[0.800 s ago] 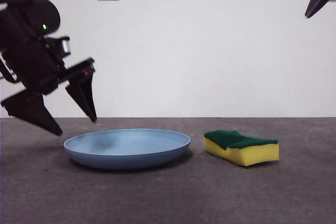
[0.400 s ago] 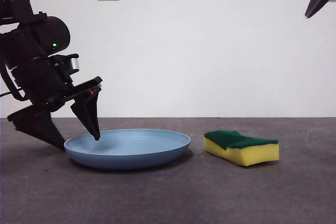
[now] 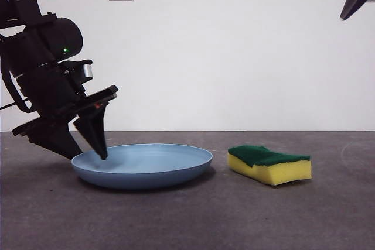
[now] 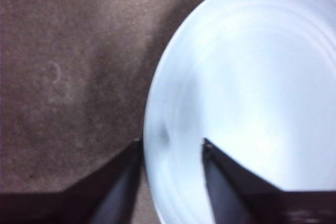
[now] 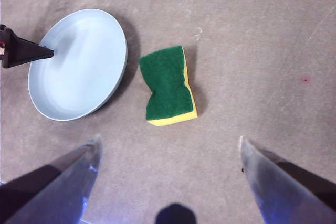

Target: Pick up the plate,pick up the cloth,clean the plate with the cloth

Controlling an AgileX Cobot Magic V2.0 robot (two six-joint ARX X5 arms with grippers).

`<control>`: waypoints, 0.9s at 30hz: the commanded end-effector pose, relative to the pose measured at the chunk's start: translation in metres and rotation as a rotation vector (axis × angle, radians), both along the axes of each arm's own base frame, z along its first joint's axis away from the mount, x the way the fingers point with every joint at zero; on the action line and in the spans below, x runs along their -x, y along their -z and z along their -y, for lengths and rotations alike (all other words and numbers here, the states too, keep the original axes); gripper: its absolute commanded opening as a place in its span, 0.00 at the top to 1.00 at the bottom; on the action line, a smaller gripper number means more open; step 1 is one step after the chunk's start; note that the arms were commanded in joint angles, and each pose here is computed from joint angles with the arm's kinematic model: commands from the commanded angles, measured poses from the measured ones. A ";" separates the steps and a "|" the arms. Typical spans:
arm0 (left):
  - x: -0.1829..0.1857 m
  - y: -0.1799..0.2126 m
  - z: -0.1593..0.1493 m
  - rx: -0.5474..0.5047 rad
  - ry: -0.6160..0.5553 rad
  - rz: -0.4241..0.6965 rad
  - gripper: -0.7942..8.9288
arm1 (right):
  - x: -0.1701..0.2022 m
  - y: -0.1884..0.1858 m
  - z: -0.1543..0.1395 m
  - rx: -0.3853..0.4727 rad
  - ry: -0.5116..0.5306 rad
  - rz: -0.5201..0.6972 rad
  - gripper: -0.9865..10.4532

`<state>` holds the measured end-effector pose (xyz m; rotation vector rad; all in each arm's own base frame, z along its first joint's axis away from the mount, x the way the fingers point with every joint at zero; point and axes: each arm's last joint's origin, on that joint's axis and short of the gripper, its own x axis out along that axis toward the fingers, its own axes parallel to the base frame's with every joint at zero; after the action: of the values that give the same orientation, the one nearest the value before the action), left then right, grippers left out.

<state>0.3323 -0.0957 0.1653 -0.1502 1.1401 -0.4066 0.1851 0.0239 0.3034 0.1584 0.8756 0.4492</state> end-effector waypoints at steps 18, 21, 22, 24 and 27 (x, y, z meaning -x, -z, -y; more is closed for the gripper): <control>0.018 -0.042 -0.004 -0.044 0.027 0.084 0.93 | -0.013 0.009 -0.027 0.020 -0.136 -0.045 0.53; 0.030 -0.072 -0.007 -0.039 0.033 0.149 0.93 | -0.025 0.017 -0.041 0.075 -0.177 -0.074 0.53; 0.034 -0.081 -0.008 -0.039 0.042 0.169 0.93 | -0.029 0.018 -0.044 0.098 -0.184 -0.077 0.53; 0.045 -0.102 -0.011 -0.037 0.050 0.213 0.93 | -0.039 0.023 -0.056 0.152 -0.214 -0.090 0.53; 0.062 -0.126 -0.016 -0.029 0.056 0.273 0.93 | -0.054 0.029 -0.072 0.216 -0.254 -0.093 0.53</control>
<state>0.2746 -0.0796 0.2865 -0.0549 0.8993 -0.4307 0.2346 0.0914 0.2760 -0.0938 1.0423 0.5667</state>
